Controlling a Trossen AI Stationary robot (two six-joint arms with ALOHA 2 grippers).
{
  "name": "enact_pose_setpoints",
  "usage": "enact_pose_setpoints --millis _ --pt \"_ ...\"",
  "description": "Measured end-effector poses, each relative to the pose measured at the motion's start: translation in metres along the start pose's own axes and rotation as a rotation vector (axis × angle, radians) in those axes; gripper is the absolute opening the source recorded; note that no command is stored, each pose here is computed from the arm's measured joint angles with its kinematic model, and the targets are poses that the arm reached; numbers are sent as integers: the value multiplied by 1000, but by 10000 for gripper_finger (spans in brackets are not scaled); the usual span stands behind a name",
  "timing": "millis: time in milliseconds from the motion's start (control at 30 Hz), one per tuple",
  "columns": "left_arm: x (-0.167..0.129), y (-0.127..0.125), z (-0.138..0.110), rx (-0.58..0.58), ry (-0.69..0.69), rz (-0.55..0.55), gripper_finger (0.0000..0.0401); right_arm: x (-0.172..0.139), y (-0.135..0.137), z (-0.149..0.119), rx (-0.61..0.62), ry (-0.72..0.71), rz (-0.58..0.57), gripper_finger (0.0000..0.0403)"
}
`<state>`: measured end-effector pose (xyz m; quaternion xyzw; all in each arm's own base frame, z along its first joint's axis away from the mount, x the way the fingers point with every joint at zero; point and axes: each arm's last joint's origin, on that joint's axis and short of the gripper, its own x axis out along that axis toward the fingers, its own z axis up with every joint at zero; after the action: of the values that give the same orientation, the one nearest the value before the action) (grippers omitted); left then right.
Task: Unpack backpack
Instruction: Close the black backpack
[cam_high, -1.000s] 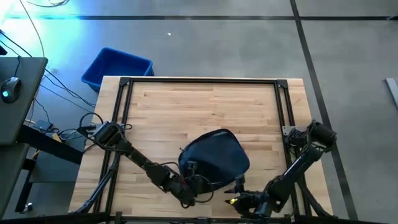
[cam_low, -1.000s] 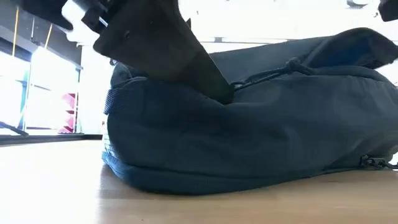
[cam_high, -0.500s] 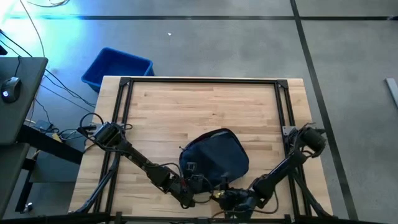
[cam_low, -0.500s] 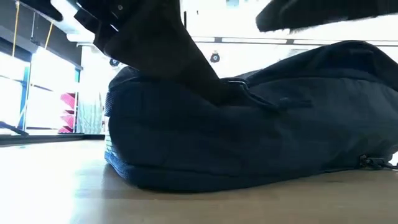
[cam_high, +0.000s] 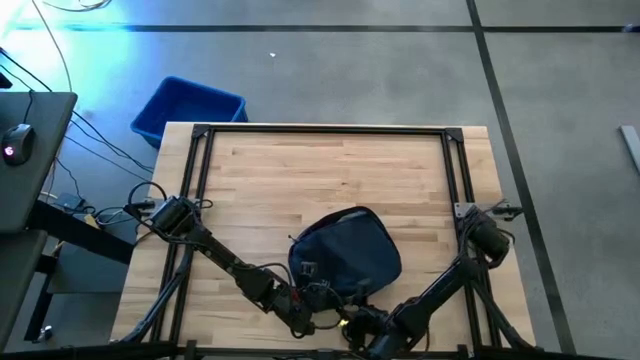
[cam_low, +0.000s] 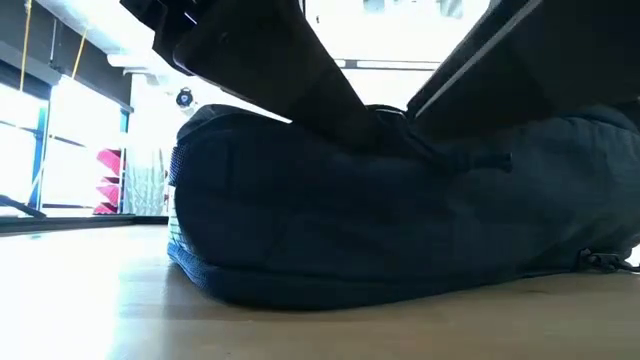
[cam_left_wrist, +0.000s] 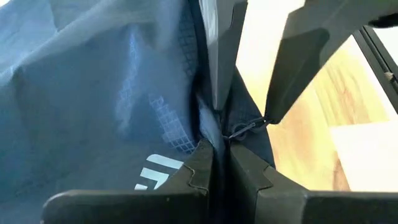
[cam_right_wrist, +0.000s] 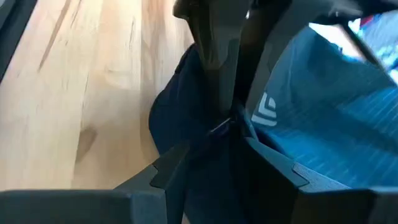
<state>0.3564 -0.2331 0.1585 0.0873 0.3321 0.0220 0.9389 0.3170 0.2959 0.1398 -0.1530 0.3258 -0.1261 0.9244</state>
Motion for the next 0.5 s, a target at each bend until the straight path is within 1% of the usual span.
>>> enact_pose_setpoints --millis 100,200,367,433,500 --pt "0 0 1 -23 -2 -3 7 5 5 3 90 0 7 133" --pt "0 -1 2 -21 -10 -7 7 12 6 1 194 -9 -32 132" --pt "-1 -2 2 -26 -11 -28 7 24 -1 0 325 6 -74 127" --pt "-2 -3 3 -26 -14 -30 7 26 -2 0 340 3 -84 111" --pt "-2 -3 3 -24 -12 -34 7 25 -2 0 315 20 -71 79"
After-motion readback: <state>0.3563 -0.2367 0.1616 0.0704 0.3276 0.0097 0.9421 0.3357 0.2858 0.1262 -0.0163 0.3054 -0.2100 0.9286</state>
